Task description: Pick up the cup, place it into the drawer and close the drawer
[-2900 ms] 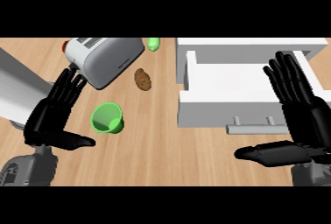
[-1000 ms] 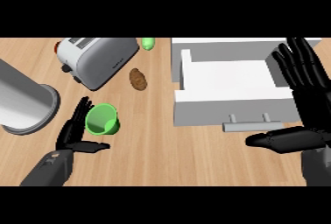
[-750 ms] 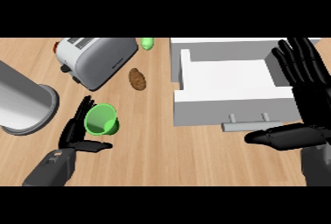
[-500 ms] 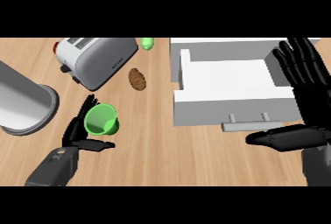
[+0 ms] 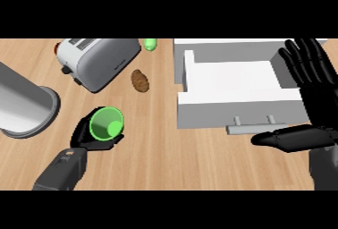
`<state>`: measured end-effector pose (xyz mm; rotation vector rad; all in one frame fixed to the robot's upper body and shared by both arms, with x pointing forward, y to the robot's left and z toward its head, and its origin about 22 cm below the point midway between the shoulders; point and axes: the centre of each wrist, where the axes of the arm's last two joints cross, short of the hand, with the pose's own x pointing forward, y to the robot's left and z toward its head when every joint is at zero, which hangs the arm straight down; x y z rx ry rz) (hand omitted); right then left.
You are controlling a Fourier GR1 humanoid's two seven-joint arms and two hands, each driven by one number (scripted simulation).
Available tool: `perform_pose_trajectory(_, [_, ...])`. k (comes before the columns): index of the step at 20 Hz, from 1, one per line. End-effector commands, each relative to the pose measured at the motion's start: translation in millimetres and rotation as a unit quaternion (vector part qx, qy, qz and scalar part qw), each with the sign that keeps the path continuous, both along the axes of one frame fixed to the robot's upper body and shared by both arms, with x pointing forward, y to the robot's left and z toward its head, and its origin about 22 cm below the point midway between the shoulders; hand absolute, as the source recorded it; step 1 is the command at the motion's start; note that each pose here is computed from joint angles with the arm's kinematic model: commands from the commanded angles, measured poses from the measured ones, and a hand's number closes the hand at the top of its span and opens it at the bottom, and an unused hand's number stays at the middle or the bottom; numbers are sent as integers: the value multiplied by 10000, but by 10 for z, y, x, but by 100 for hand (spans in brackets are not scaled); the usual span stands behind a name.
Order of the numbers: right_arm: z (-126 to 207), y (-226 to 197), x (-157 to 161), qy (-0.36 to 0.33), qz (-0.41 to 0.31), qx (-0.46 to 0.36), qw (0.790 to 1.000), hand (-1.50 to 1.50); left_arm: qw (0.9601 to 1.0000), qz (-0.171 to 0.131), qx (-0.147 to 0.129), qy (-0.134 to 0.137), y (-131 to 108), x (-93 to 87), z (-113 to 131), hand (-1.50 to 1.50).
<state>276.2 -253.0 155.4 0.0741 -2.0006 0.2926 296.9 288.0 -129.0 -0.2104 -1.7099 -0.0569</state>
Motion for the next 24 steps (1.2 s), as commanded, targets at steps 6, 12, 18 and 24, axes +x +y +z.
perform_pose_trajectory(6, [-19,-74,89,36,-93,26,9999,-150,9808,1301,599,-1322,-20,107,97,150])
perform_pose_trajectory(12, [20,-215,23,-11,-78,-18,10000,-150,9636,2180,-75,-1545,-258,-95,-115,150])
perform_pose_trajectory(18, [-101,-180,-117,170,-127,-31,9998,-150,9750,1010,-568,-1895,-343,352,289,150])
perform_pose_trajectory(24, [-53,-190,-48,142,-281,-16,9995,-150,9711,421,-535,-2289,-824,832,901,150])
